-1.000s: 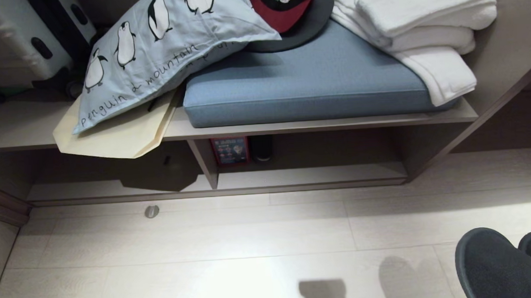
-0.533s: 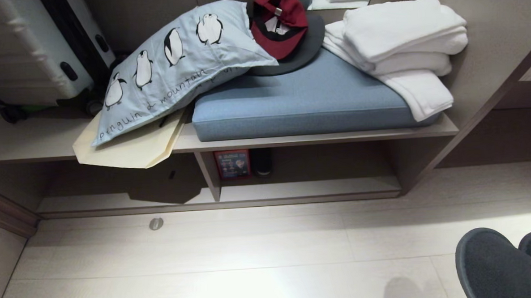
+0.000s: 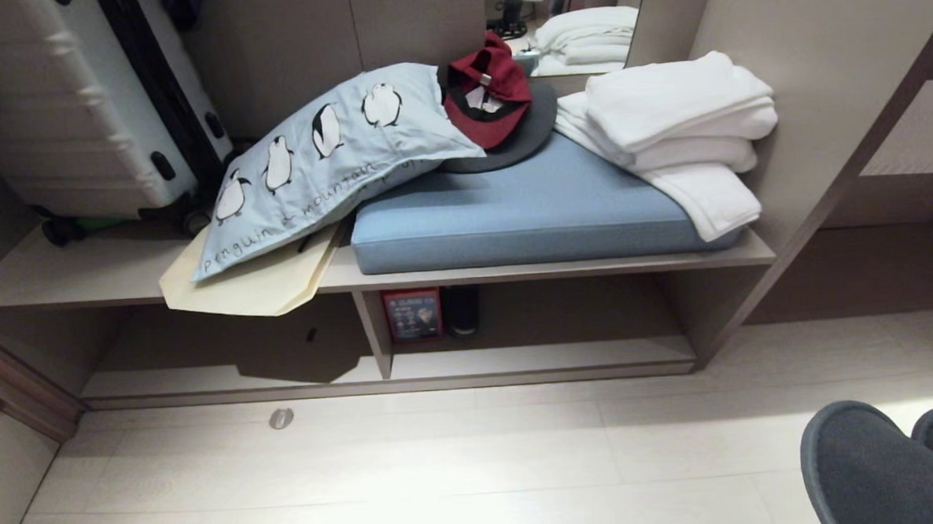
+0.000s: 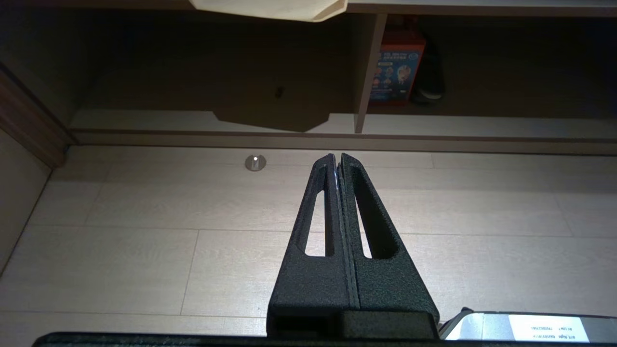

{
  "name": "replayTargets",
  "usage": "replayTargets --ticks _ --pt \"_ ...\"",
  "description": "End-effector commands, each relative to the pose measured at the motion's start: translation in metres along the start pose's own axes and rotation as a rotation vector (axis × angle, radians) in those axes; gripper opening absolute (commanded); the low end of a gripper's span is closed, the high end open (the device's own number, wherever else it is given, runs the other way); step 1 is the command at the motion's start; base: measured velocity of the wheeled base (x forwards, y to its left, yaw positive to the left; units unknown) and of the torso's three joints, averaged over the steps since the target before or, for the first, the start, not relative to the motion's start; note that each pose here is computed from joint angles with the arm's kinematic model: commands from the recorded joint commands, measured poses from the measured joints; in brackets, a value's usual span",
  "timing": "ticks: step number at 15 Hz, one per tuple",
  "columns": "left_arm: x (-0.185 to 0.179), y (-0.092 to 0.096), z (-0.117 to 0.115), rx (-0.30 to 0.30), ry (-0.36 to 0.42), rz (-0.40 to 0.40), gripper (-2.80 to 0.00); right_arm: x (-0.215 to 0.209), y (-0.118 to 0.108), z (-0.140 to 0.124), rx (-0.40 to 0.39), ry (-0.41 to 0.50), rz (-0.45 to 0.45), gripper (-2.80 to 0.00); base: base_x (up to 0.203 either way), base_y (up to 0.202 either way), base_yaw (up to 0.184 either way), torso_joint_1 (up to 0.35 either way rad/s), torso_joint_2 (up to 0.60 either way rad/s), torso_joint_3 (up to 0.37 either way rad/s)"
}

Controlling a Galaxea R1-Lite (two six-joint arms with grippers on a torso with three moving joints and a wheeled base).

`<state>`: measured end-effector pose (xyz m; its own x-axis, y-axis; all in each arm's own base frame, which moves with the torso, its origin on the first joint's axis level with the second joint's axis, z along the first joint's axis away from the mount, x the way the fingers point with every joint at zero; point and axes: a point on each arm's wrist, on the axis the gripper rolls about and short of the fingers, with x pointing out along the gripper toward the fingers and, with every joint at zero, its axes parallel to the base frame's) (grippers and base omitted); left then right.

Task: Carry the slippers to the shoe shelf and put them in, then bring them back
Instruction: Place the slippers on the floor

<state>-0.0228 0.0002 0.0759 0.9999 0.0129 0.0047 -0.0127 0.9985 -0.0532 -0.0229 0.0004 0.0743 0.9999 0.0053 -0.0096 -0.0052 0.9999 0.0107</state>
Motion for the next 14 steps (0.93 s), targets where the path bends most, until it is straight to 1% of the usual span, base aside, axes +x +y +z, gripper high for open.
replayTargets --ticks 1,14 --pt "0.0001 0.0 0.0001 0.0 0.002 0.001 -2.8 0.0001 0.0 0.0 0.0 0.001 0.001 -2.8 0.0 0.0 0.0 0.003 0.0 0.193" --pt "0.0001 0.0 0.0001 0.0 0.002 0.001 -2.8 0.0001 0.0 0.0 0.0 0.001 -0.001 -2.8 0.0 0.0 0.0 0.002 0.0 0.201"
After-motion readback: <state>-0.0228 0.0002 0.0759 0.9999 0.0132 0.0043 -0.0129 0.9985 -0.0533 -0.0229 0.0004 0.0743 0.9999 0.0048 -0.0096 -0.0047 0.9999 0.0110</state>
